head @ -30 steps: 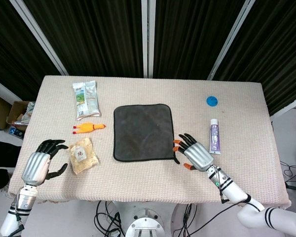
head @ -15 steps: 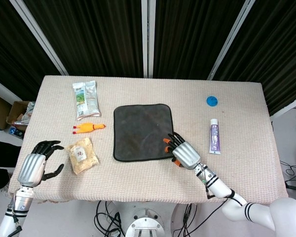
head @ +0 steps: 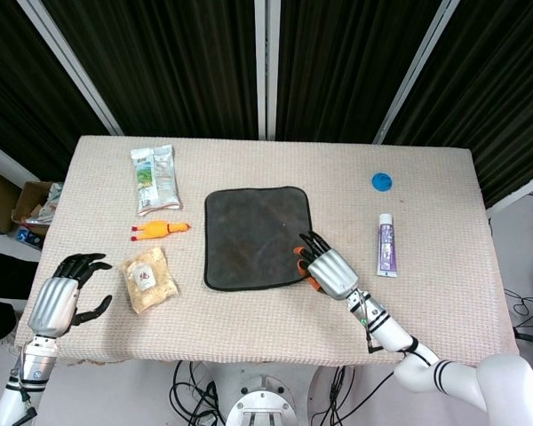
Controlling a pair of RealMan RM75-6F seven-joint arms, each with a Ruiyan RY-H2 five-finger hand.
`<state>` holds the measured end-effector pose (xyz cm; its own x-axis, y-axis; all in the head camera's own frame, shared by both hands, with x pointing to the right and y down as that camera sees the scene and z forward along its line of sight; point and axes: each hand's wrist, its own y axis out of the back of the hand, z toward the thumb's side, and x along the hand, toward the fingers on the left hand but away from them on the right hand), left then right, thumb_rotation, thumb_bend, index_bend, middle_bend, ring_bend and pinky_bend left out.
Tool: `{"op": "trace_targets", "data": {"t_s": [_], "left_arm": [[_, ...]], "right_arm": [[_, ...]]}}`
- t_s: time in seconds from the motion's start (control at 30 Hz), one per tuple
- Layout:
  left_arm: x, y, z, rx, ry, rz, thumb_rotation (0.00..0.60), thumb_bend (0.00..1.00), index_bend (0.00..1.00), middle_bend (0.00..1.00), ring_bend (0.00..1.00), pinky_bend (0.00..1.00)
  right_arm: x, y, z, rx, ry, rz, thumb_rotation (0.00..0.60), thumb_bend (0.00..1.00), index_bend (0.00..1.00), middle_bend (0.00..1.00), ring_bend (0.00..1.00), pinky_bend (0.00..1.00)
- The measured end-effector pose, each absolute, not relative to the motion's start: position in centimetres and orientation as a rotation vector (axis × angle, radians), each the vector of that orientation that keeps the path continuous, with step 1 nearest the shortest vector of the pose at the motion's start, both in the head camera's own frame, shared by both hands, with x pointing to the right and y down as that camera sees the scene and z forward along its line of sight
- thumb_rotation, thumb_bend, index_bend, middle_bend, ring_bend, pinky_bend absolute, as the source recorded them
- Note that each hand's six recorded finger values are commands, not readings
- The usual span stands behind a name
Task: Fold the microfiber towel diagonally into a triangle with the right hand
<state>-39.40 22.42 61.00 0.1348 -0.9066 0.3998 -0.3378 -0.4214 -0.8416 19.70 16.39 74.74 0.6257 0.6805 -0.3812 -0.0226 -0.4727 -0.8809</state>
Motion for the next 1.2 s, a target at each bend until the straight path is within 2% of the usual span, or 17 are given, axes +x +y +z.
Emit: {"op": "trace_targets", "data": {"t_s": [0.23, 0.5, 0.67, 0.83, 1.2], "left_arm": [[-40.3, 22.5, 60.9, -1.823, 1.192, -1.301, 0.600, 0.28, 0.31, 0.21, 0.18, 0.16], [-41.2, 23.0, 60.8, -1.804, 1.198, -1.333, 0.600, 0.28, 0.31, 0.21, 0.18, 0.16], [-41.4, 23.2, 60.8, -1.800, 1.207, -1.337, 0.600, 0.28, 0.31, 0.21, 0.18, 0.16], [-41.5, 23.4, 60.8, -1.802, 1.209, -1.345, 0.600, 0.28, 0.31, 0.21, 0.18, 0.16], [-42.6, 23.7, 60.8, -1.786, 1.223, -1.377, 0.600, 0.28, 0.31, 0.21, 0.18, 0.16]], "right_arm": [[22.5, 17.3, 71.8, -1.893, -0.531, 0.914, 0.600, 0.49, 0.75, 0.26, 0.02, 0.03], [27.7, 20.4, 66.6, -1.907, -0.462, 0.999, 0.600, 0.50, 0.76, 0.27, 0.02, 0.03], [28.9, 21.2, 64.9, -1.896, -0.421, 1.058, 0.600, 0.51, 0.76, 0.27, 0.02, 0.03], [27.1, 18.9, 65.4, -1.870, -0.443, 1.043, 0.600, 0.50, 0.76, 0.27, 0.02, 0.03], [17.0, 12.4, 70.6, -1.828, -0.377, 0.986, 0.600, 0.50, 0.76, 0.27, 0.02, 0.03]]}}
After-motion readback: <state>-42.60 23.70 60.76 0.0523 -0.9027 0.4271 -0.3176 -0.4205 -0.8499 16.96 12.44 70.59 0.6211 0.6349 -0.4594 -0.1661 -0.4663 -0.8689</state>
